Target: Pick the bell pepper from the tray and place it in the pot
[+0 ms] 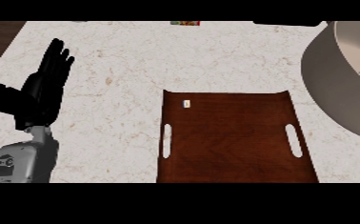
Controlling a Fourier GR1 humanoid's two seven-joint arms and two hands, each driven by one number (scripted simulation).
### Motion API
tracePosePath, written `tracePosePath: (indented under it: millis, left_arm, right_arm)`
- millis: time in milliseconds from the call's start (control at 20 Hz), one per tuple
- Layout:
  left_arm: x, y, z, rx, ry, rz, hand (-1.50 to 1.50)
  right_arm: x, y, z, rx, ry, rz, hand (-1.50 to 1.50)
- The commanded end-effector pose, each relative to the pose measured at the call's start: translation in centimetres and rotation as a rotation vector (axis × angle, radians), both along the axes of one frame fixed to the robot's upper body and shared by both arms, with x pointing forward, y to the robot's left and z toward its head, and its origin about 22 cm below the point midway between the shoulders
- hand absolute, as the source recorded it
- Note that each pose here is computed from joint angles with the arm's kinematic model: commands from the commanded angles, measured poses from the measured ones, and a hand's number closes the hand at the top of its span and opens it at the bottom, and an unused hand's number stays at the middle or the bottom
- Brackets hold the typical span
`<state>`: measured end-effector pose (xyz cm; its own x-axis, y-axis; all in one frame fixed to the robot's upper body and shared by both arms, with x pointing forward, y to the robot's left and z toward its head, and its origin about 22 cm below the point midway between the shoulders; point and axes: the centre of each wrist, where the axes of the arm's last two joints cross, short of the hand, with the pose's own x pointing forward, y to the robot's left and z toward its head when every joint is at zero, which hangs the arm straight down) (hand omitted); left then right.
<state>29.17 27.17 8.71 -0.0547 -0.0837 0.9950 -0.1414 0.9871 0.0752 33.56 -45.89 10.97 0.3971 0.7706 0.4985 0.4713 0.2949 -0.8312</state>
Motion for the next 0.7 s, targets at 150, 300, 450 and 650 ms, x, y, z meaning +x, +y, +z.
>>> tracePosePath:
  millis: [150, 300, 450, 650]
  left_arm:
    - [-0.2, 0.2, 0.1, -0.007, 0.003, 0.003, 0.00]
    - [-0.2, 0.2, -0.8, -0.009, 0.005, 0.003, 0.00]
    - [0.0, 1.2, 0.0, -0.009, -0.001, 0.035, 0.00]
    - [-0.4, 0.6, 0.0, 0.006, -0.002, 0.010, 0.00]
  right_arm:
    - [-0.2, 0.0, -4.6, 0.275, -0.022, 0.119, -1.50]
    - [0.7, 0.4, -3.4, 0.373, -0.166, 0.169, -1.50]
    - [0.2, -0.8, -2.5, 0.469, -0.305, 0.194, -1.50]
    - [-1.2, -2.9, -3.0, 0.564, -0.406, 0.173, -1.50]
